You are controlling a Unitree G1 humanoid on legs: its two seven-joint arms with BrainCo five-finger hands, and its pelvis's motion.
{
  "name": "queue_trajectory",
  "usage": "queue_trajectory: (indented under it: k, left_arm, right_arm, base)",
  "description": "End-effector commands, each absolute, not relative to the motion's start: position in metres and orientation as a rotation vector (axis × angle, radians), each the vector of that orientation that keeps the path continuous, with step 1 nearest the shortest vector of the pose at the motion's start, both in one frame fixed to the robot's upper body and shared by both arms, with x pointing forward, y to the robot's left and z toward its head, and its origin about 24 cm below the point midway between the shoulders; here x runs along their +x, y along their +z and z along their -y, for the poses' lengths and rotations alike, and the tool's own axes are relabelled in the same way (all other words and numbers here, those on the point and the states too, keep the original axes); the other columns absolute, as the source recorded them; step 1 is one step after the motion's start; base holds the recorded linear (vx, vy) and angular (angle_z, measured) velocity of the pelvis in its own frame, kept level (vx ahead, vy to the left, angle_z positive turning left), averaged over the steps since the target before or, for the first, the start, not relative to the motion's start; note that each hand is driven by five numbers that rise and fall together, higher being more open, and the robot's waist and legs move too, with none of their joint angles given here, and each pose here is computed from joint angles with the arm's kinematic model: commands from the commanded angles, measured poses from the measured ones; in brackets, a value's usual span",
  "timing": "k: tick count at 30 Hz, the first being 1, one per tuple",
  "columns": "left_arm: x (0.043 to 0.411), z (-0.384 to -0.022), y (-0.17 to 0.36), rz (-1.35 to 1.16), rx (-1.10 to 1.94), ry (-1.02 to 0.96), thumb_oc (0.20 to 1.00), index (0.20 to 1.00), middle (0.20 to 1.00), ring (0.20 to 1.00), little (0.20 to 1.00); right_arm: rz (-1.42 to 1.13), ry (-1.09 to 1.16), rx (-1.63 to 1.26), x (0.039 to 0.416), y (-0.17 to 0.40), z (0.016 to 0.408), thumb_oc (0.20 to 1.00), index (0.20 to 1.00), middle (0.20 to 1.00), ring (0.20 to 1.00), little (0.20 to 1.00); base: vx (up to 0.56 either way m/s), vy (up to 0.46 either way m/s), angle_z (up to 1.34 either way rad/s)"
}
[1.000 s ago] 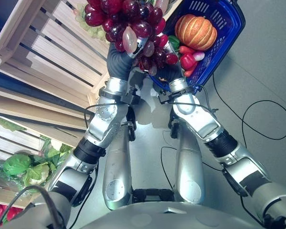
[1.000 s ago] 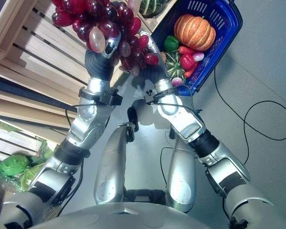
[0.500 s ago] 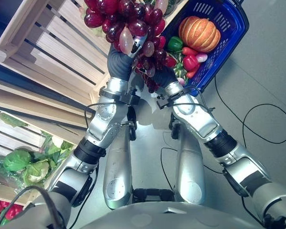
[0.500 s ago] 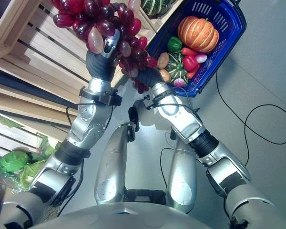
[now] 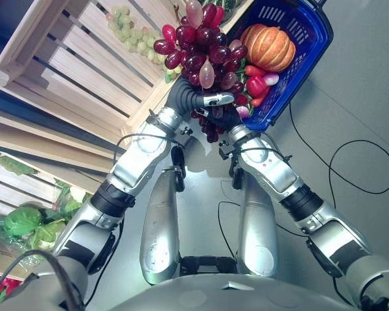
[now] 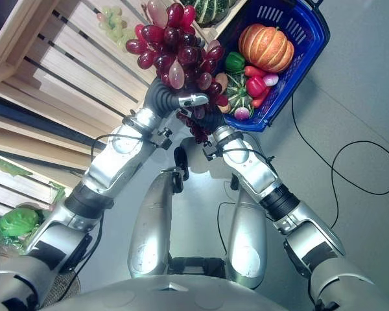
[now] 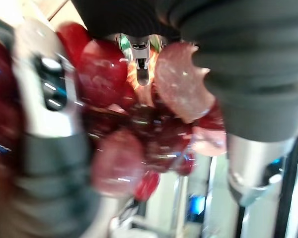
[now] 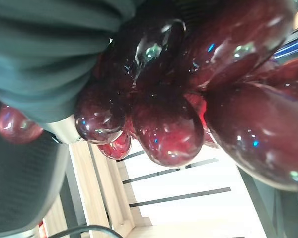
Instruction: Pick up fruits and vegetables into the basket
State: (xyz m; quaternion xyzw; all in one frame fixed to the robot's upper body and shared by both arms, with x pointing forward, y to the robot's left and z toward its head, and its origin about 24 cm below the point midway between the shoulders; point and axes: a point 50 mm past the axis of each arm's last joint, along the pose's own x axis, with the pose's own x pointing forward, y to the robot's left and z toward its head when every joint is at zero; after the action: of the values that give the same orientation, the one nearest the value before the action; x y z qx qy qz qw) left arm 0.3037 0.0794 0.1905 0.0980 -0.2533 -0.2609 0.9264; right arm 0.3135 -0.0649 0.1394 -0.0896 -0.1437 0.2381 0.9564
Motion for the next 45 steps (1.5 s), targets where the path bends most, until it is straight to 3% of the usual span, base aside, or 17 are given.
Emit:
queue_trajectory:
  k: [1, 8, 14, 26, 35, 45]
  left_arm:
    - [0.284, -0.066, 0.204, 0.702, 0.313, -0.575, 1.000, 1.000, 1.000, 1.000, 1.000]
    - [0.286, -0.098, 0.211, 0.718, 0.375, -0.541, 1.000, 1.000, 1.000, 1.000, 1.000]
    - [0.274, -0.120, 0.212, 0.755, 0.106, -0.535, 1.000, 1.000, 1.000, 1.000, 1.000]
    - [0.281, -0.141, 0.135, 0.268, 0.134, -0.541, 1.000, 1.000, 1.000, 1.000, 1.000]
    - [0.267, -0.157, 0.059, -0.156, 0.034, -0.601, 1.000, 1.000, 1.000, 1.000, 1.000]
    - [0.251, -0.159, 0.017, -0.236, 0.093, -0.607, 1.000, 1.000, 1.000, 1.000, 1.000]
  right_arm:
    - [0.622, 0.569, -0.070, 0.297, 0.207, 0.048, 0.200, 0.200, 0.200, 0.200, 0.200]
    - [0.662, 0.493, -0.070, 0.300, 0.214, 0.080, 0.200, 0.200, 0.200, 0.200, 0.200]
    - [0.700, 0.385, -0.036, 0.300, 0.216, 0.111, 0.200, 0.200, 0.200, 0.200, 0.200]
    - [0.772, 0.267, -0.079, 0.302, 0.240, 0.159, 0.200, 0.200, 0.200, 0.200, 0.200]
    - [0.670, 0.175, -0.092, 0.321, 0.256, 0.196, 0.200, 0.200, 0.200, 0.200, 0.200]
    - [0.405, 0.064, -0.061, 0.358, 0.251, 0.245, 0.200, 0.200, 0.200, 0.200, 0.200]
  base:
    - [0.01, 0.021, -0.06]
    - [0.00, 0.006, -0.02]
    - [0.00, 0.000, -0.04]
    - [0.02, -0.024, 0.05]
    - [0.00, 0.003, 0.02]
    - [-0.02, 0.029, 0.06]
